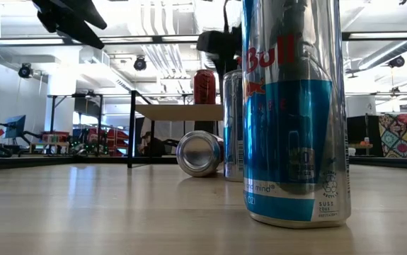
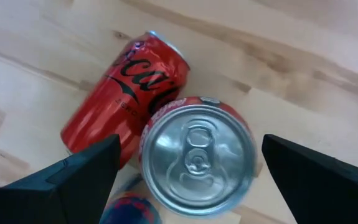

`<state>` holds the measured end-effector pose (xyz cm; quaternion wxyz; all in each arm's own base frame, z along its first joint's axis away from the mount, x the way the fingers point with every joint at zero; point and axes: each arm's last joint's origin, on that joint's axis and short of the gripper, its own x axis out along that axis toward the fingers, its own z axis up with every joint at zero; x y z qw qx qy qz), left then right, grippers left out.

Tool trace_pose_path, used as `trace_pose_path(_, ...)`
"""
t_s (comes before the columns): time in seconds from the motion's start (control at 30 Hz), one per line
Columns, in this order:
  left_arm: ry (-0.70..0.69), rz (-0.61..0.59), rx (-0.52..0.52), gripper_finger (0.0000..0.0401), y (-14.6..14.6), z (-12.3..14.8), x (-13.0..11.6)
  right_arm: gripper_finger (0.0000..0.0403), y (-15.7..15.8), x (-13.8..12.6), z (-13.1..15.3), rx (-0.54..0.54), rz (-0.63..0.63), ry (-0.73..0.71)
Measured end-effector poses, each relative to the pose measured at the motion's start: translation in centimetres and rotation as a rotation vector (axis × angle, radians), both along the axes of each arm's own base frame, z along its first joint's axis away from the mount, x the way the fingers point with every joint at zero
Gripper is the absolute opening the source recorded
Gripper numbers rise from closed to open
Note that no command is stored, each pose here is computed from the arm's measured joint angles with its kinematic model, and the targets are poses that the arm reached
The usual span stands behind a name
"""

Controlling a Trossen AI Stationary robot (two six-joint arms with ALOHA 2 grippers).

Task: Place canned beverage on shelf
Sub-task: Put the red white soda can aligned with the other red black soda can on the shelf

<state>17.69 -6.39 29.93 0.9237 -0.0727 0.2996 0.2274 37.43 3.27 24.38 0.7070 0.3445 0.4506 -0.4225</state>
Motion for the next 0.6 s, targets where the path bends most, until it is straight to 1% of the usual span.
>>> trace_pose_path(0.2, 0.0, 0.0, 0.0, 0.0373, 0.0, 0.0, 0.0, 0.0373, 0.2, 0.5, -1.4, 0.03, -0.014, 0.037)
trace_pose_path(0.27, 0.002, 0.0, 0.0, 0.0373, 0.0, 0.0, 0.0, 0.0359, 0.2, 0.5, -1.4, 0.039, -0.026, 0.035)
trace_pose_path(0.47, 0.026, 0.001, 0.013, 0.0373, -0.1, -0.7, 0.3, 0.029, 0.0, 0.6, -1.4, 0.041, -0.029, 0.029)
trace_pose_path(0.6, 0.045, 0.004, 0.021, 0.0373, -0.2, -1.0, 0.5, 0.0288, -0.1, 0.6, -1.4, 0.042, -0.015, 0.031)
